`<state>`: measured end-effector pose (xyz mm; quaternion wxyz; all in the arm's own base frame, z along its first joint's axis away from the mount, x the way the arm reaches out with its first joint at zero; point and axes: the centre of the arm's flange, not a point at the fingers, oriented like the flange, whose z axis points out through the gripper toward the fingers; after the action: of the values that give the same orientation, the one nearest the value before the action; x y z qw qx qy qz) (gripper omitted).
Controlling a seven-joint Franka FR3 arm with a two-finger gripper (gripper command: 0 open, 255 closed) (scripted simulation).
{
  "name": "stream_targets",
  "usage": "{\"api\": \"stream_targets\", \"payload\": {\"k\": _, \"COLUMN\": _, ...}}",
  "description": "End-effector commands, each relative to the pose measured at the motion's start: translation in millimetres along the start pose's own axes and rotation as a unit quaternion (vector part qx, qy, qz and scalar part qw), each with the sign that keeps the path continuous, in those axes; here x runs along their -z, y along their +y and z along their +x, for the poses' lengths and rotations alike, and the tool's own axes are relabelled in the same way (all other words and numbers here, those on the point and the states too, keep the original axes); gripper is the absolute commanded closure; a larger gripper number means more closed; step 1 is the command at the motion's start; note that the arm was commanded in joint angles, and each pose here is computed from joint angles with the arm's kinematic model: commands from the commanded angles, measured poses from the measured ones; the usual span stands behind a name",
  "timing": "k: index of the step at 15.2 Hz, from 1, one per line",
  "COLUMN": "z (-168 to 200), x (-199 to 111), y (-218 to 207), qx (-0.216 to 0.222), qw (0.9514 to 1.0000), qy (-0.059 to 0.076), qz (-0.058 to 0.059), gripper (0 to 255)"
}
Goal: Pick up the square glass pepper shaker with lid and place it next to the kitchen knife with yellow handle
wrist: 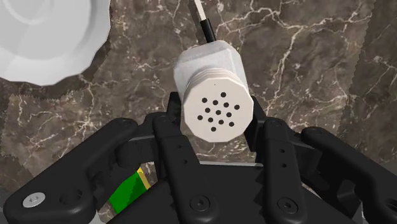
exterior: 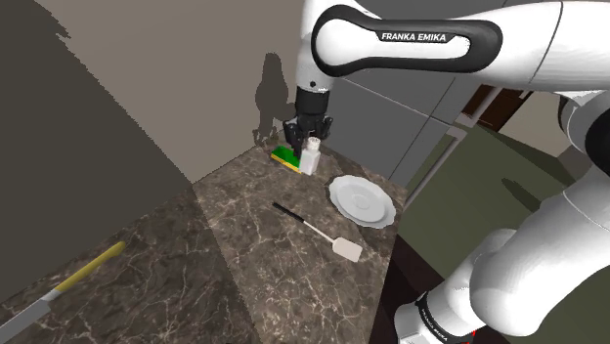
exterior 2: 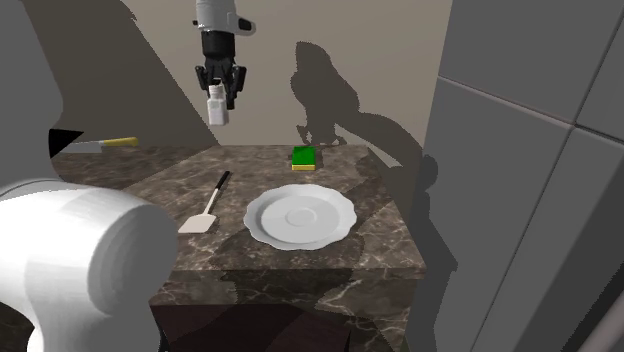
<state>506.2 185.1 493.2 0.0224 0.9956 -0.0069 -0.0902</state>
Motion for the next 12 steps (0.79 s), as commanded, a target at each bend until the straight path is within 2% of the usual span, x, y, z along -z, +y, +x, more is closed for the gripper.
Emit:
{"api": "stream_targets", "payload": {"k": 1, "z": -9.0, "x": -1.6, "y": -25.1, "qx": -0.001, "qw": 1.0, "qy": 0.0, "qz": 0.0, "gripper": 255}}
{"api": "stream_targets", "payload": {"k": 12, "z": -56.8, "x": -3.5, "y": -162.2, "qx": -0.001, "qw": 1.0, "qy": 0.0, "qz": 0.0, "gripper": 255}}
